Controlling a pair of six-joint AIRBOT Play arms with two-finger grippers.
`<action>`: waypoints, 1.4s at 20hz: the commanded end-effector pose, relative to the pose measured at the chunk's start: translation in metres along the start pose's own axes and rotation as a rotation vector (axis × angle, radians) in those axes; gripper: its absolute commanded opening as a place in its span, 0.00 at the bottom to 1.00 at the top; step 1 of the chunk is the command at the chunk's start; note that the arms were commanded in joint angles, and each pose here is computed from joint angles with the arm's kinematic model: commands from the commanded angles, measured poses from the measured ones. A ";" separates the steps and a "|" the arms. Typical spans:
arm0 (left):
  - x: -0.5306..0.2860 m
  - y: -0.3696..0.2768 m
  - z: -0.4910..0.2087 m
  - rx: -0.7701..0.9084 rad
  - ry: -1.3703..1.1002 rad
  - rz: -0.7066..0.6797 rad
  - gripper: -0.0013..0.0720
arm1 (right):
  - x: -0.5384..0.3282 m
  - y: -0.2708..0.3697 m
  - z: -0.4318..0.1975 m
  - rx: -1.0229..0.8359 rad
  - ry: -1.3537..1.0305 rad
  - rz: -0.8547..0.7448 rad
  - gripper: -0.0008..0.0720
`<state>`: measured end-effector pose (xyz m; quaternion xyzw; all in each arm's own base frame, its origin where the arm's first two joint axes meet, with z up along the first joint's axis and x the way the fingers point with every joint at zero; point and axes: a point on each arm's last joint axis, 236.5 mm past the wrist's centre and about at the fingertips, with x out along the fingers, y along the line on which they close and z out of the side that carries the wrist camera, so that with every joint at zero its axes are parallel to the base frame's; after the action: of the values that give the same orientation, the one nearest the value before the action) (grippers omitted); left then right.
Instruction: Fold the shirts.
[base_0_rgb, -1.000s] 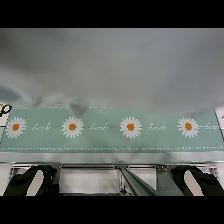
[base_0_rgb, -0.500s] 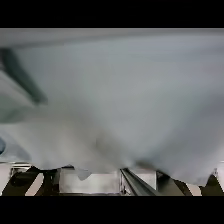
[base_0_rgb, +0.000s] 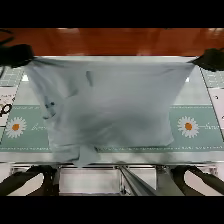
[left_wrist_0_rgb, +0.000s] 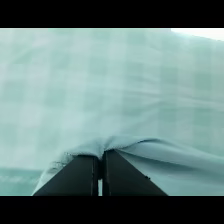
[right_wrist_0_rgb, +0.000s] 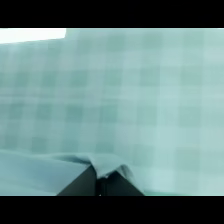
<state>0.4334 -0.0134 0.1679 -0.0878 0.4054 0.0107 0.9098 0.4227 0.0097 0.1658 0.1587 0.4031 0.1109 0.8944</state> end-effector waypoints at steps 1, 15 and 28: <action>0.121 0.001 0.008 -0.044 0.054 -0.004 0.04 | 0.108 -0.043 0.014 0.131 0.030 0.054 0.04; 0.213 -0.017 -0.023 -0.215 0.333 -0.198 0.04 | 0.196 -0.067 -0.008 0.260 0.265 0.167 0.04; 0.169 0.007 -0.155 -0.018 0.891 -0.253 0.04 | 0.178 -0.098 -0.119 0.244 0.662 0.034 0.04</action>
<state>0.4483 -0.0409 -0.0583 -0.1457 0.7213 -0.1263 0.6652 0.4665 0.0048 -0.0608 0.2360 0.6598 0.1313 0.7012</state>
